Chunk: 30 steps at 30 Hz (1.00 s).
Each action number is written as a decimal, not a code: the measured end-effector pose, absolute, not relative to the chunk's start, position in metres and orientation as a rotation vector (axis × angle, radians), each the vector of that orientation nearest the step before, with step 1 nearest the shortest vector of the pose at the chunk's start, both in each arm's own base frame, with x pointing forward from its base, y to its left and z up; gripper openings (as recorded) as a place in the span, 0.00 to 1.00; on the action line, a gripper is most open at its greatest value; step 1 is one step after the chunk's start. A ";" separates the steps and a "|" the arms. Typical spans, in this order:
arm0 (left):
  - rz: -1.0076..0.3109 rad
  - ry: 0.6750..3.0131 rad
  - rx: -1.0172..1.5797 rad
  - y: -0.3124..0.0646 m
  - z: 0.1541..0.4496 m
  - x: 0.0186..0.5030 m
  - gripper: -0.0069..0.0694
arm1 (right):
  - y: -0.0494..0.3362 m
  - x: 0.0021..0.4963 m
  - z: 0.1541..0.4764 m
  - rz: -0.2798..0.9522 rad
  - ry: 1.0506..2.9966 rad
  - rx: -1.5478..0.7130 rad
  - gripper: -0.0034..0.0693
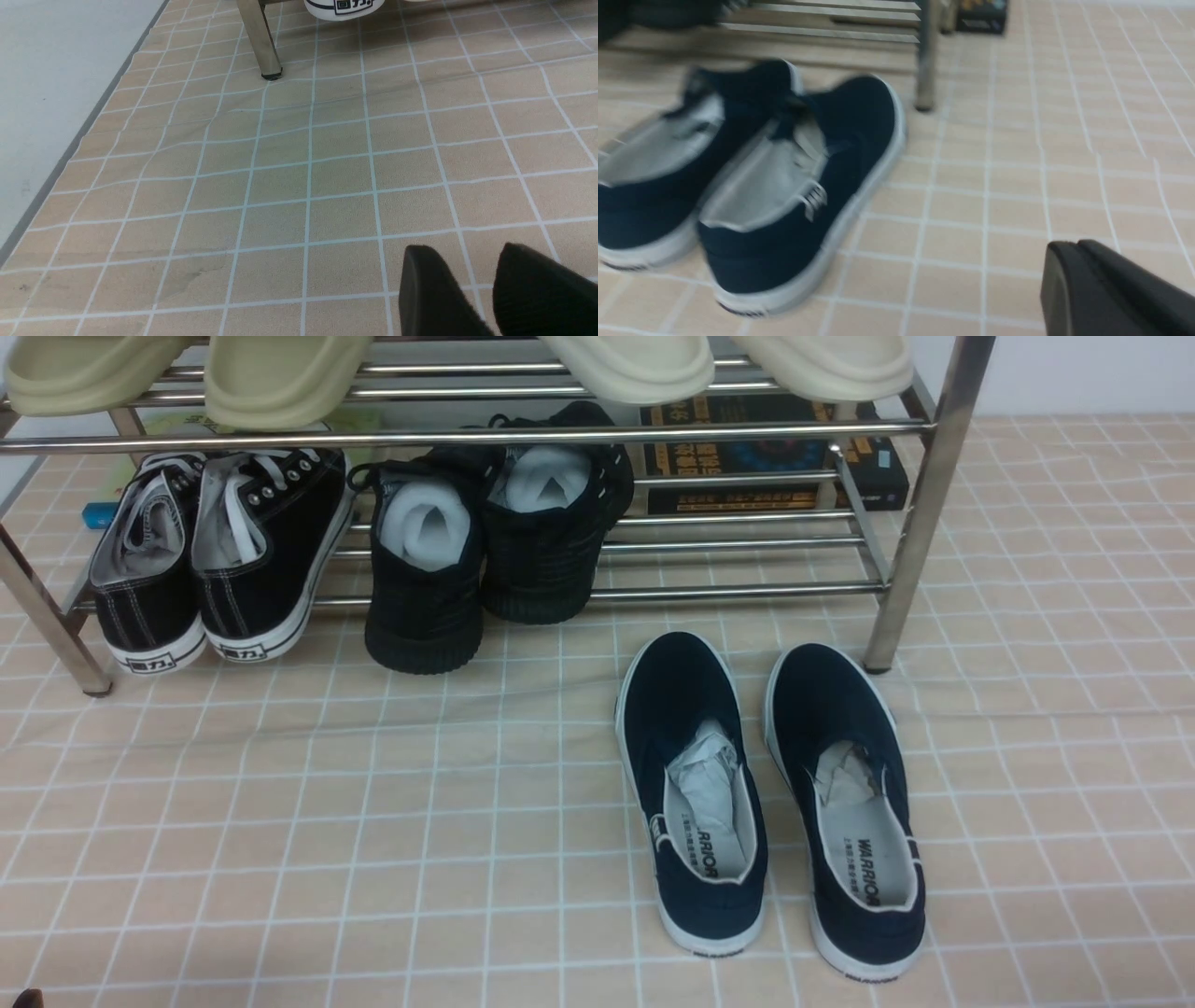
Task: Take the shoes off the shelf from the light coffee tablecloth by hand.
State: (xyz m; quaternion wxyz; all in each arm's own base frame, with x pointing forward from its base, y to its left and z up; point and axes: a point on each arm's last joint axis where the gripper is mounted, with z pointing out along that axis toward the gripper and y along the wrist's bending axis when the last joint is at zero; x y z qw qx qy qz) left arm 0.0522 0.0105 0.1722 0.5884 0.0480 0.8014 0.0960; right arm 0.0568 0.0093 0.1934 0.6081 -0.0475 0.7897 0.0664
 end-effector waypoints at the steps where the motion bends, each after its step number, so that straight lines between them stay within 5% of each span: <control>1: 0.224 1.867 0.112 0.010 0.172 0.052 0.40 | 0.008 0.056 0.186 0.135 1.834 -0.088 0.07; 30: 0.224 1.867 0.112 0.010 0.172 0.052 0.40 | 0.000 0.052 0.174 0.042 1.870 0.039 0.12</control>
